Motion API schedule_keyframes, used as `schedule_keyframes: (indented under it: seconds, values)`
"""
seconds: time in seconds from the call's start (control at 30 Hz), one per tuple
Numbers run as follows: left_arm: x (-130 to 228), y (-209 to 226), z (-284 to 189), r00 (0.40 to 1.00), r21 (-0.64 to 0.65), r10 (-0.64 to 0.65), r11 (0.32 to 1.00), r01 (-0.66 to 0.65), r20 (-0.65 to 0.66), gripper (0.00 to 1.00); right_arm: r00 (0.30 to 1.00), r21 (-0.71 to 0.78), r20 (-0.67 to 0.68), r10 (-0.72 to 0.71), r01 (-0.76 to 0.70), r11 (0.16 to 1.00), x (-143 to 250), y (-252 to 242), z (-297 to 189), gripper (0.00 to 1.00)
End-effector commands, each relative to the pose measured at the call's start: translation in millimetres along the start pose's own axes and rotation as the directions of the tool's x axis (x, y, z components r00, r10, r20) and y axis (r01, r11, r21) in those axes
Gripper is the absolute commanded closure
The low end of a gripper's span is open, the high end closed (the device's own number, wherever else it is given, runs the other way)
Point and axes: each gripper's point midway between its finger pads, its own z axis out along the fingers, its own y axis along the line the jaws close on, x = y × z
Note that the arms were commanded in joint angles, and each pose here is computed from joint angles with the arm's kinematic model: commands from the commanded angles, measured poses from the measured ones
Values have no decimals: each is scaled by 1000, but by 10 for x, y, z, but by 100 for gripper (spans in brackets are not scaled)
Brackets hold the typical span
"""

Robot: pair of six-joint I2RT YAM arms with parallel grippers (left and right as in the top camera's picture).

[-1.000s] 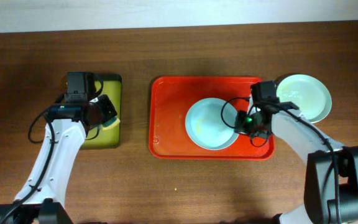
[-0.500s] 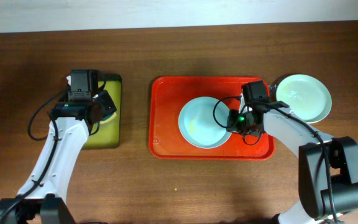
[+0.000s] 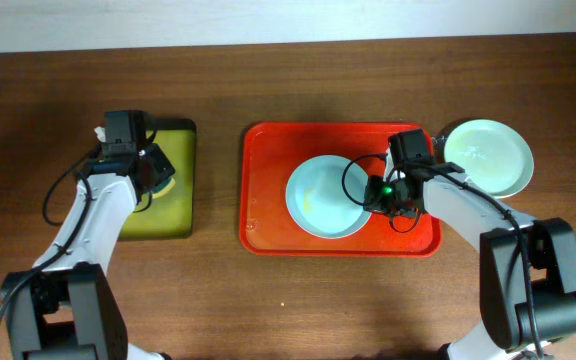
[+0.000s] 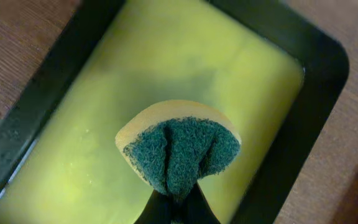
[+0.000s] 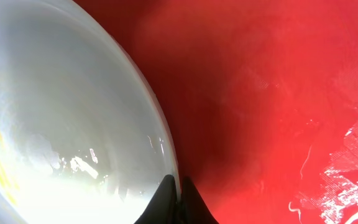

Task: Clean dirty plates on tray and stack at the side
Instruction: 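Dip the sponge into the water tray with the left gripper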

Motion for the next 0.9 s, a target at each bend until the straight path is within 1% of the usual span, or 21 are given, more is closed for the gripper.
schedule_keyframes:
  seconds: [0.0, 0.13, 0.37, 0.5, 0.87]
  values:
    - [-171, 168, 31, 997, -26, -56, 998, 58, 47, 100, 999, 29, -44, 7, -5, 1000, 123, -56, 123, 96]
    - [-253, 329, 44, 994, -41, -95, 994, 98, 60, 100, 999, 28, -41, 6, -5, 1000, 115, -54, 123, 96]
    - [-246, 330, 64, 994, -42, -95, 994, 98, 57, 100, 999, 28, -41, 6, -5, 1000, 116, -53, 123, 96]
    - [-144, 353, 267, 996, -64, -90, 994, 91, 17, 100, 999, 28, -41, 6, -5, 1000, 117, -53, 123, 96]
    - [-230, 340, 183, 994, -49, -95, 994, 98, 49, 100, 999, 28, -41, 6, -5, 1000, 116, -53, 123, 96]
